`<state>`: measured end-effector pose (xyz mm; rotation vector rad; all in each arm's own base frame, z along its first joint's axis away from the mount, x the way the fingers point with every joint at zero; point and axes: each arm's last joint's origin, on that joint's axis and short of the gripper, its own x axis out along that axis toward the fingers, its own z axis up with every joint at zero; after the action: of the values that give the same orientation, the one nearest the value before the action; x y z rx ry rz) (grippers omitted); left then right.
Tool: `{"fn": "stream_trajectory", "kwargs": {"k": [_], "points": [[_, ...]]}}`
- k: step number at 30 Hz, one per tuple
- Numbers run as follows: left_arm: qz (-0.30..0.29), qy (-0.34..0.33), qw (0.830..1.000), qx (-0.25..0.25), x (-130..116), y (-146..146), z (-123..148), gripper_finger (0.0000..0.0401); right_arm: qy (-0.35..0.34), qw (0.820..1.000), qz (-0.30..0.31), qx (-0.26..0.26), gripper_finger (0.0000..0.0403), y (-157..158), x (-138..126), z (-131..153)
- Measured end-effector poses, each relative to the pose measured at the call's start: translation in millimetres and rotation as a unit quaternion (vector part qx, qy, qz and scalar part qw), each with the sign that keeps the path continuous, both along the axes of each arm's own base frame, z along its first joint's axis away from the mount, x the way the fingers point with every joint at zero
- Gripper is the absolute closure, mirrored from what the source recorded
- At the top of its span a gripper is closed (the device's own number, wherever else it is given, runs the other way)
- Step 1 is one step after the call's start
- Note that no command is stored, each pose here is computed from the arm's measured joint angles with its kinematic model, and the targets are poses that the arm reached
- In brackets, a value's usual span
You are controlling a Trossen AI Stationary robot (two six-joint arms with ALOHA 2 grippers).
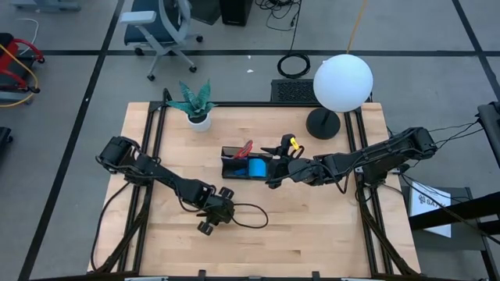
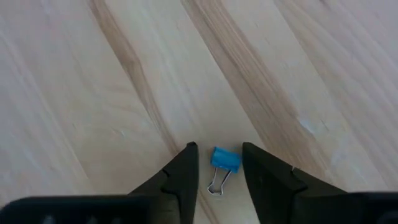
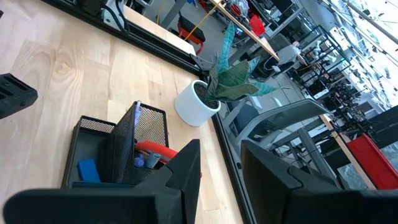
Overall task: Pick and place office supplies into organizer
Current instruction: Put the blue binder clip into the black desk organizer
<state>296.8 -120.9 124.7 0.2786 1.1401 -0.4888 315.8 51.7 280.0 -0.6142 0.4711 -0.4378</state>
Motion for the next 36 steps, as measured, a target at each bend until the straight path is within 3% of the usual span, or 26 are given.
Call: {"fn": "stream_trajectory", "kwargs": {"k": [9, 18, 24, 32, 36], "points": [[-0.001, -0.002, 1.0, 0.004, 0.2, 0.1, -0.1, 0.0354, 0.0, 1.0, 0.0, 0.0, 0.0298, 0.0, 0.0, -0.1], [-0.01, -0.014, 1.0, 0.009, 1.9, -1.4, 1.5, 0.0332, 0.0, 1.0, 0.0, 0.0, 0.0298, 0.0, 0.0, -0.1], [-0.007, -0.025, 0.999, 0.022, 8.4, -3.1, 8.4, 0.0353, 0.0, 1.0, 0.0, 0.0, 0.0298, -0.1, 0.0, 0.0], [-0.004, -0.047, 0.993, 0.111, 18.7, -1.4, 24.7, 0.0335, 0.001, 1.0, 0.0, 0.0, 0.0298, -0.1, 0.0, -0.2], [0.003, -0.049, 0.987, 0.155, 22.7, 0.2, 35.0, 0.0345, 0.001, 1.0, 0.0, 0.0, 0.0298, -0.1, 0.0, -0.3]]}}
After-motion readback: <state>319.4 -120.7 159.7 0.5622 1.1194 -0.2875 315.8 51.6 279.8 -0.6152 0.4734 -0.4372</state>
